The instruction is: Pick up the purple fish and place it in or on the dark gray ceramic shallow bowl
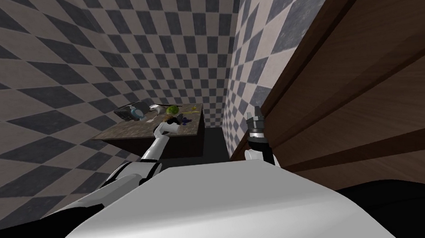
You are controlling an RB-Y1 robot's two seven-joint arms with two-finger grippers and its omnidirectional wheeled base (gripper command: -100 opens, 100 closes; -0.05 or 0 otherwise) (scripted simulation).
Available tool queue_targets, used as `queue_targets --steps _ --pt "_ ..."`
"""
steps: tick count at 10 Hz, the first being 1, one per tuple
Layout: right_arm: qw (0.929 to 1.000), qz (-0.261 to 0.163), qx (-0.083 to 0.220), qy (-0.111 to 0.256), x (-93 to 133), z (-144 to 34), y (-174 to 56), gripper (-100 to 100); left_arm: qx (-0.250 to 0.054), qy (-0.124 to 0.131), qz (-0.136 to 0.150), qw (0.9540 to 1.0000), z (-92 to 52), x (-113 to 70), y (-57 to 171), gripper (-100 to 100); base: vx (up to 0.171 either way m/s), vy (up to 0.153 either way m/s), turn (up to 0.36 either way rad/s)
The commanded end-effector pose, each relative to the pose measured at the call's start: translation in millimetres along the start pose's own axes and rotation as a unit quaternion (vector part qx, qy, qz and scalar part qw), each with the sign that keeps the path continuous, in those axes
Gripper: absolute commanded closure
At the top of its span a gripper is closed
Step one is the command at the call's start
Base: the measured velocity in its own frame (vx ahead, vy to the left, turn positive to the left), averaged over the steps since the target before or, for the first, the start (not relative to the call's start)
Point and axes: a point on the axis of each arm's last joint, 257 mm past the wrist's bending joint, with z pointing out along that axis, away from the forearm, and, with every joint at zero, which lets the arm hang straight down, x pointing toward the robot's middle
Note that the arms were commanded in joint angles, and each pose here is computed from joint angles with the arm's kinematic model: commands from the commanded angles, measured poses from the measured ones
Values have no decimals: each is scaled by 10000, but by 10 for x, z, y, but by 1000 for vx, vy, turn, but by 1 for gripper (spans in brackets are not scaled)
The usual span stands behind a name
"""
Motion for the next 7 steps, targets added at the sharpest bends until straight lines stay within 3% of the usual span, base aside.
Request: queue_targets --steps 1,7 --pt "10000 0 0 0 0 0 0 0 -262 -9 -41 9996 50 -46 115 -100 -17 -25 -23" --pt "10000 0 0 0 0 0 0 0 -939 -74 -267 9952 181 -305 283 -100 -13 -19 -35"
